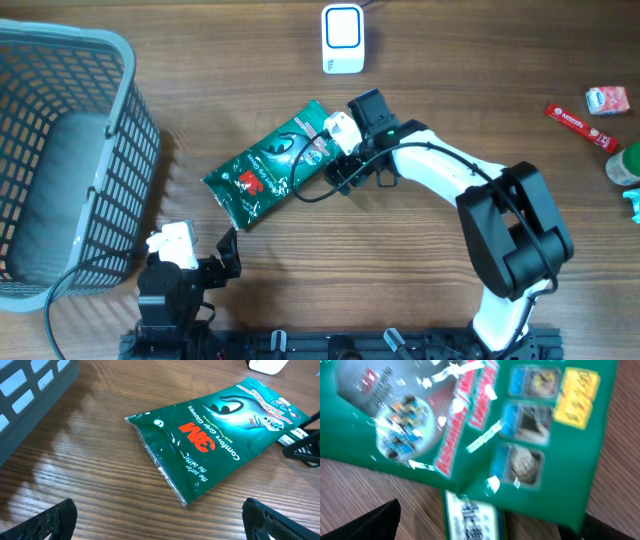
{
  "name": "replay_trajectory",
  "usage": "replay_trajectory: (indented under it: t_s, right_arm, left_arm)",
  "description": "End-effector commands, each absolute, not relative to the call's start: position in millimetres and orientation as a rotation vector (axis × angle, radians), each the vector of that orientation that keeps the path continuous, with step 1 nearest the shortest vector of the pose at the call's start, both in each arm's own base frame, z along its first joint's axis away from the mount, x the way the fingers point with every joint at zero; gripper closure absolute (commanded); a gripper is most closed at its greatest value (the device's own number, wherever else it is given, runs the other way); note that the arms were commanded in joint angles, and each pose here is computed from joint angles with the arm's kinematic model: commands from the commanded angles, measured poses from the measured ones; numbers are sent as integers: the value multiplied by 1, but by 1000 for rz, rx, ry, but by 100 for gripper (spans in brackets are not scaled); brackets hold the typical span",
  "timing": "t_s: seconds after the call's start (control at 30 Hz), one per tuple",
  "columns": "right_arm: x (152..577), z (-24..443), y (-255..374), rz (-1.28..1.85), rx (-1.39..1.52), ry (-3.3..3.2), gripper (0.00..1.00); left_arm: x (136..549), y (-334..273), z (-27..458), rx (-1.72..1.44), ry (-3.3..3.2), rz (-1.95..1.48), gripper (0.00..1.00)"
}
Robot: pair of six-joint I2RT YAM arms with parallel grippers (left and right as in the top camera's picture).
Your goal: Scan the item barcode
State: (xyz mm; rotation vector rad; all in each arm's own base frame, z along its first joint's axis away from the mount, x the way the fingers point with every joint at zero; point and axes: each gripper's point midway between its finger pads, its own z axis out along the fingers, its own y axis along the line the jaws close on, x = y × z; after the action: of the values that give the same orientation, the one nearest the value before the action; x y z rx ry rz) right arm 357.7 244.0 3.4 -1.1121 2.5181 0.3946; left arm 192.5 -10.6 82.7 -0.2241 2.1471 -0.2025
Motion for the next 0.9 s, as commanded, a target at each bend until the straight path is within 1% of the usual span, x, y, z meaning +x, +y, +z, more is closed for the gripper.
replay_trajectory:
  t_s: [0.0, 0.03, 0.07, 0.1, 0.13, 0.27, 0.33, 0.47, 0.5, 0.57, 0.7, 0.8, 0.87]
  right_arm:
    - [348, -16, 252, 442, -1119, 2558, 15]
    - [350, -16, 251, 438, -1102, 2563, 34]
    - [351, -17, 248, 413, -1070, 2584, 41]
    - [352, -18, 244, 388, -1043, 2605, 46]
    - [351, -19, 242, 378, -1044, 2612, 47]
    - [356, -7, 245, 397, -947, 2661, 47]
    - [357, 8, 249, 419, -943, 2673, 49]
    - [344, 44, 259, 556, -966, 2712, 50]
    - [343, 51, 259, 576, -928, 2718, 47]
    - [348, 49, 254, 516, -928, 2715, 16]
    - [363, 27, 231, 212, -912, 2711, 12]
    - [367, 4, 231, 185, -916, 2715, 12]
    - [363, -4, 239, 248, -969, 2712, 0]
  left_arm:
    - [193, -10, 84, -213, 2140, -198, 0]
    - [193, -10, 84, -213, 2140, -198, 0]
    - [193, -10, 84, -212, 2140, -197, 0]
    - [193, -10, 84, -213, 2140, -198, 0]
    - [193, -10, 84, -213, 2140, -198, 0]
    - [193, -10, 84, -213, 2140, -198, 0]
    - [193, -10, 84, -212, 2140, -197, 0]
    - [193, -10, 84, -213, 2140, -198, 0]
    - [193, -10, 84, -213, 2140, -198, 0]
    - [193, -10, 84, -212, 2140, -197, 0]
    - [193, -10, 84, -212, 2140, -197, 0]
    - [193, -10, 84, -213, 2140, -198, 0]
    - [193, -10, 84, -213, 2140, -198, 0]
